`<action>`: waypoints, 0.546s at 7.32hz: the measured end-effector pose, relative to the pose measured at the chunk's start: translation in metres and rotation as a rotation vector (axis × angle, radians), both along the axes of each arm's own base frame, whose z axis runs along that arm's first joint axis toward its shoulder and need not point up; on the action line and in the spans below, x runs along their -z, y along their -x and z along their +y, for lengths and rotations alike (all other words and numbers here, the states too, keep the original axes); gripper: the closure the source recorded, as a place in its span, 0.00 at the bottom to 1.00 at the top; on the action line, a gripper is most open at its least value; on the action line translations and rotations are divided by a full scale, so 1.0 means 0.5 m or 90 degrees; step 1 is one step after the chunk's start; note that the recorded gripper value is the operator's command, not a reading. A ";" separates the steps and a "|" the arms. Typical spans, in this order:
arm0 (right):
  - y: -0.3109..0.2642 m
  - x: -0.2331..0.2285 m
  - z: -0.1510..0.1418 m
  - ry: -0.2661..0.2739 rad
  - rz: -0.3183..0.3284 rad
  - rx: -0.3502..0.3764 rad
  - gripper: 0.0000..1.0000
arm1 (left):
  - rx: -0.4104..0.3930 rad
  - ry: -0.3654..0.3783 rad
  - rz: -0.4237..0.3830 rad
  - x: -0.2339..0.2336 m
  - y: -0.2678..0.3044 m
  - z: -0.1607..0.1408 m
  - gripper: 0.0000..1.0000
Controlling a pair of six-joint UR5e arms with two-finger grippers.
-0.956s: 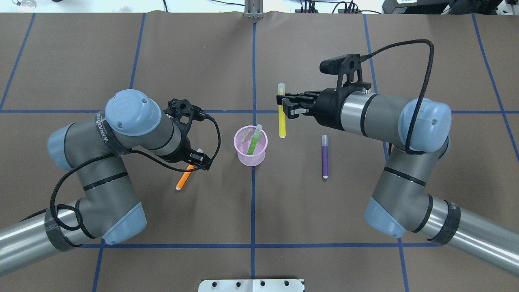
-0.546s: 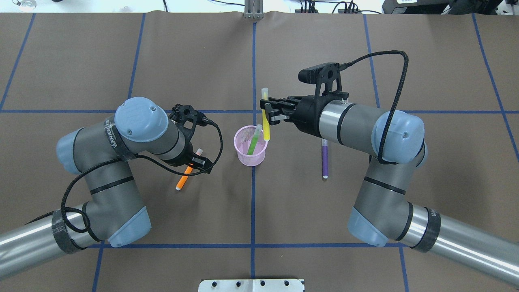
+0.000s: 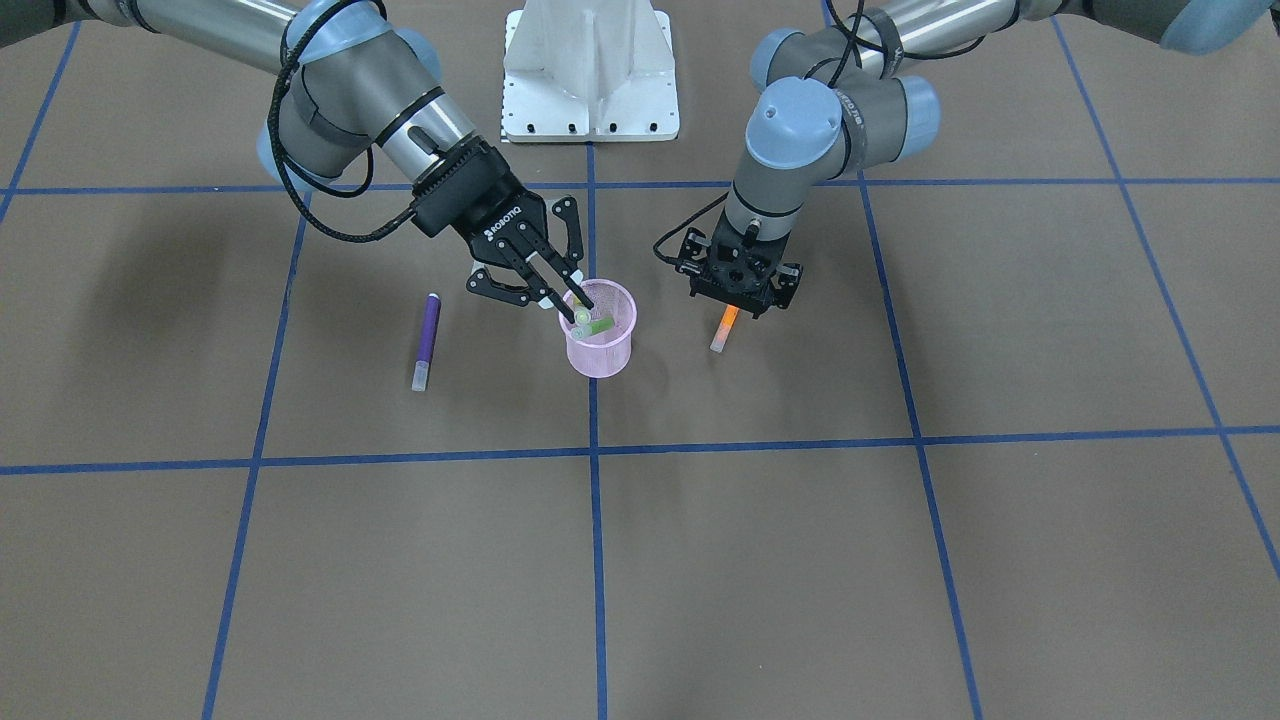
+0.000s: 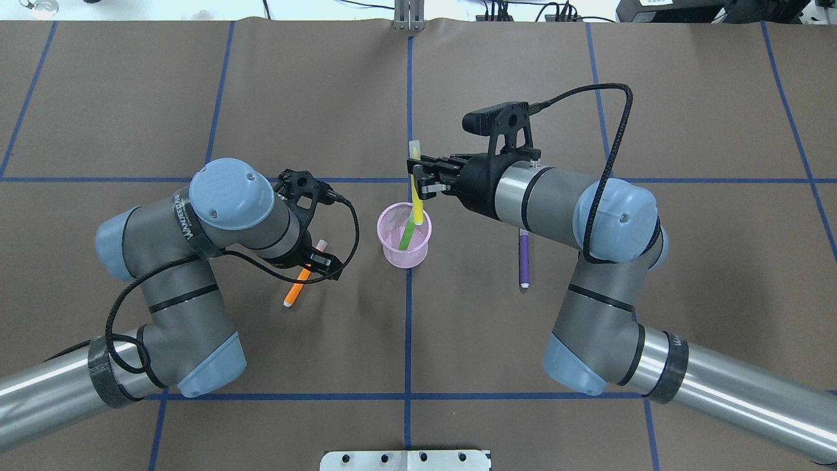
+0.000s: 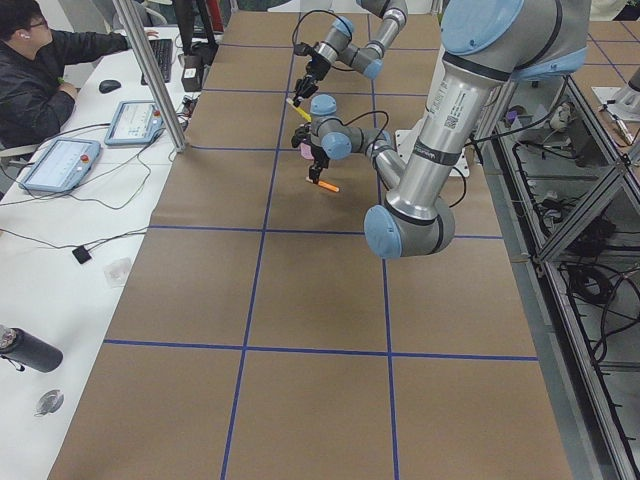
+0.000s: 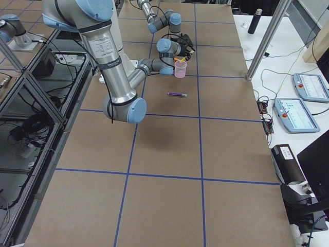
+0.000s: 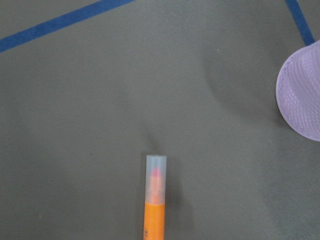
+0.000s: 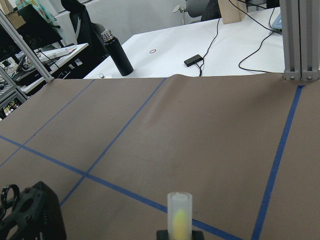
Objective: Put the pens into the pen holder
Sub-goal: 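Grasp orange marker with left gripper while right holds highlighter above cup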
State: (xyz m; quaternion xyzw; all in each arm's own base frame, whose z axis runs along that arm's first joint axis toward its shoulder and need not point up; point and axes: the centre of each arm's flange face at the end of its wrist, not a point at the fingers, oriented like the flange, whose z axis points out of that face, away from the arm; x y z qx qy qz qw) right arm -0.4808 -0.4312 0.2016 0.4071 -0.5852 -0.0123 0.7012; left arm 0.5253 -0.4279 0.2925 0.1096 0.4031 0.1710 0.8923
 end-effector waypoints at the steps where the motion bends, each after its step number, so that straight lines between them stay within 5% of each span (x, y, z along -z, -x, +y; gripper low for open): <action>1: 0.003 -0.001 0.000 0.000 0.001 -0.001 1.00 | 0.001 0.000 -0.002 0.000 -0.007 -0.004 0.39; 4: 0.010 -0.001 0.005 0.001 0.002 0.002 1.00 | 0.001 0.003 -0.008 -0.009 -0.016 -0.009 0.42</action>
